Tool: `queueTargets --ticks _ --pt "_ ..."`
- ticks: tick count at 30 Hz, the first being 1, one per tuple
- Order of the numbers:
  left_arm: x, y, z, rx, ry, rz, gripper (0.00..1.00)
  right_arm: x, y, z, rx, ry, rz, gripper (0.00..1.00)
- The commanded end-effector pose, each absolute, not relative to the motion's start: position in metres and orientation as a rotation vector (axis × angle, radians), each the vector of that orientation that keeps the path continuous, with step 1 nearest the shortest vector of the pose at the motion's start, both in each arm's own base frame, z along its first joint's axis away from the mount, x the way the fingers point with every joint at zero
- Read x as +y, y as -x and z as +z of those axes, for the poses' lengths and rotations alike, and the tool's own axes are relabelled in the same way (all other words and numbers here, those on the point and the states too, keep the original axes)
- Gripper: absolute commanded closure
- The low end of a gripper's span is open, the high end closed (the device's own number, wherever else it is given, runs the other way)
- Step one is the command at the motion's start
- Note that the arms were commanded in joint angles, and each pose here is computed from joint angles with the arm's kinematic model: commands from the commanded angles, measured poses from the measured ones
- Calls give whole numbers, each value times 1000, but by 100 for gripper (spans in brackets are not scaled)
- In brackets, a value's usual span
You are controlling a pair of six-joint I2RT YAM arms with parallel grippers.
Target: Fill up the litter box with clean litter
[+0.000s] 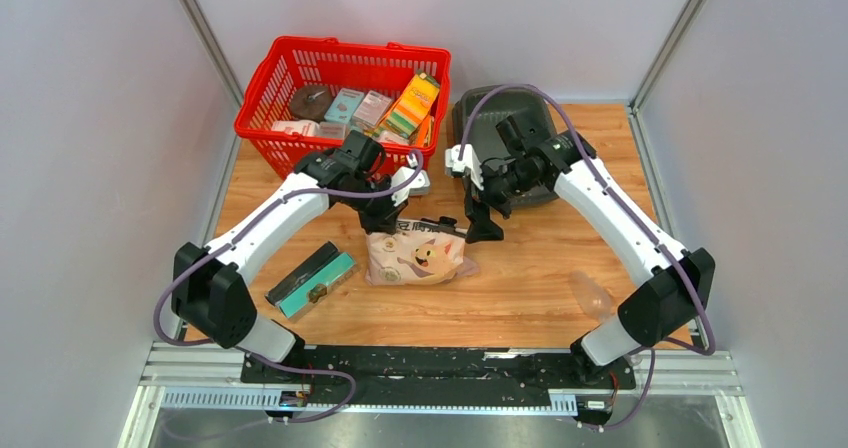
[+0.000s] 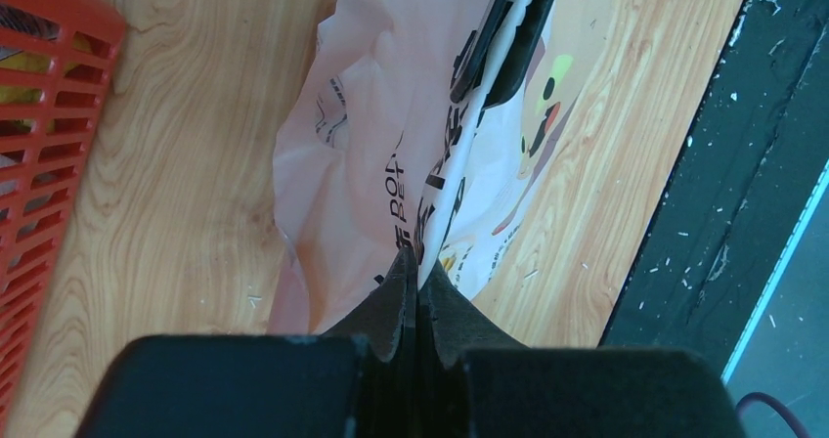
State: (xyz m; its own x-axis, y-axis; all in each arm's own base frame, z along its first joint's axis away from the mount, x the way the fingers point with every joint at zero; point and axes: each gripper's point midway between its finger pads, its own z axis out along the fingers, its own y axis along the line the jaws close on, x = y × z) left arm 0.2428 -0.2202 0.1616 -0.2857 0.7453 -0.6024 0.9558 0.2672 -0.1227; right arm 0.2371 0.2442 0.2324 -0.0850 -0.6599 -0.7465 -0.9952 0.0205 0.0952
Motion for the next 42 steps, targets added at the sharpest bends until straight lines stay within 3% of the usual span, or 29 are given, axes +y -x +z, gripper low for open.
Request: queueTargets --ticks 1,7,18,22,25,27,28,33,35,36,39,42 --pt "-233 -230 186 2045 -1485 -777 100 262 -250 232 1630 1737 825 5" --pt "-232 -228 182 2058 -1482 -778 100 281 -249 221 1608 1727 828 21" --pt "-231 -229 181 2071 -1461 -790 100 290 -253 214 1626 1619 820 38" --pt "-232 -230 181 2073 -1455 -791 100 290 -256 212 1648 1580 793 57" --pt "-232 -231 182 2075 -1452 -792 100 290 -263 220 1646 1516 755 64" --pt "-233 -231 181 2076 -1451 -802 100 291 -269 224 1649 1468 731 62" --pt "-233 -231 181 2077 -1451 -807 100 288 -272 224 1659 1447 705 54" --pt "-237 -232 182 2077 -1441 -825 100 287 -267 224 1651 1452 716 55" --pt "-237 -233 181 2082 -1439 -825 100 287 -263 222 1648 1465 733 68" --pt "-238 -233 182 2080 -1437 -829 100 288 -261 223 1642 1469 744 80" --pt "-238 -233 182 2081 -1436 -830 100 287 -260 227 1635 1466 743 97" --pt "-237 -233 181 2086 -1433 -828 100 281 -259 239 1631 1465 745 100"
